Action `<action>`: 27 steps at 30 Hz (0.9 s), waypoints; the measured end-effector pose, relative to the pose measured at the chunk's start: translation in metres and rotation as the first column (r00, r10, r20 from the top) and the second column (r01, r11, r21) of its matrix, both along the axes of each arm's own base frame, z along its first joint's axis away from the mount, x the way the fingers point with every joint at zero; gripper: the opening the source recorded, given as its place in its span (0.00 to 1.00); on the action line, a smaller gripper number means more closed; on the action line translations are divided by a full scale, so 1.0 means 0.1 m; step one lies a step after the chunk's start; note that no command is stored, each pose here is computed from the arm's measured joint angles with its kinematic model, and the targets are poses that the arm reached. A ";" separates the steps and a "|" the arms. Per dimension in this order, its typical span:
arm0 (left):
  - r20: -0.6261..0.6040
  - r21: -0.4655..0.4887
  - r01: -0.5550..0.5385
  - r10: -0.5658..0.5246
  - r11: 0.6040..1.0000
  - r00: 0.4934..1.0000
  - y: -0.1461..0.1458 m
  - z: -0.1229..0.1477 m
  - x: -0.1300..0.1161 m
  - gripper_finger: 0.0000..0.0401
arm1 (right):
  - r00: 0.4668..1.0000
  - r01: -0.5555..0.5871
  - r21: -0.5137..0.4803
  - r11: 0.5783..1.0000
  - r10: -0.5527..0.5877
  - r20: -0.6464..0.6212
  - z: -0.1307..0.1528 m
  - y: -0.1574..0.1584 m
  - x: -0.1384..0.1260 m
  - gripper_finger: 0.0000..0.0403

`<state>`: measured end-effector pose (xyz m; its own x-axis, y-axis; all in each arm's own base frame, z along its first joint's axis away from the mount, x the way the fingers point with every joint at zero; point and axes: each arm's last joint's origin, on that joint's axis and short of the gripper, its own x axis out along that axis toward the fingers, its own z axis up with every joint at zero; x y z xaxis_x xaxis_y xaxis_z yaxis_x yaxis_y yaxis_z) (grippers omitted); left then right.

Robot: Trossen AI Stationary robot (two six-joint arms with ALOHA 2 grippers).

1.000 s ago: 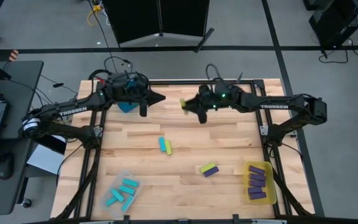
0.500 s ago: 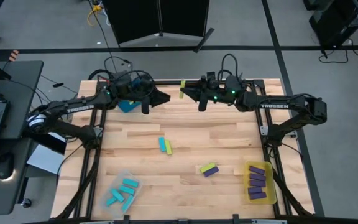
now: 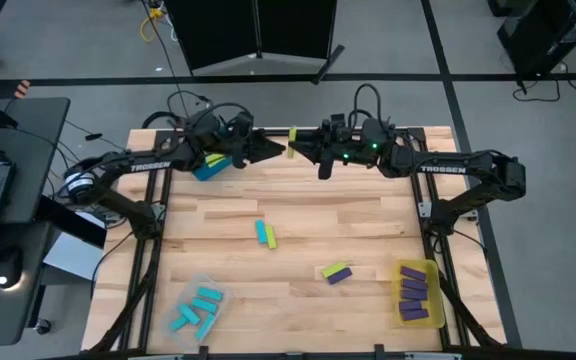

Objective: Sort blocks
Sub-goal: Put the green block into the blue bin

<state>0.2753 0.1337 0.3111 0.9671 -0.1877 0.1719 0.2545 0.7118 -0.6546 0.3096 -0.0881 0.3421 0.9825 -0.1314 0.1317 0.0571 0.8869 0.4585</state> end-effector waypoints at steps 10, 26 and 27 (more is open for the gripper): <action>0.024 0.076 0.099 -0.101 0.992 0.995 0.12 0.27 0.33 0.49 | 1.000 -0.005 -0.004 1.000 0.005 0.009 0.01 0.00 0.00 0.29; 0.042 0.212 0.102 -0.113 0.972 0.993 0.08 0.28 0.41 0.46 | 0.999 -0.011 -0.008 1.000 0.011 0.034 0.04 0.01 -0.01 0.29; 0.042 0.212 0.100 -0.112 0.972 0.993 0.08 0.28 0.41 0.44 | 0.999 -0.013 -0.008 1.000 0.013 0.034 0.04 0.01 -0.01 0.29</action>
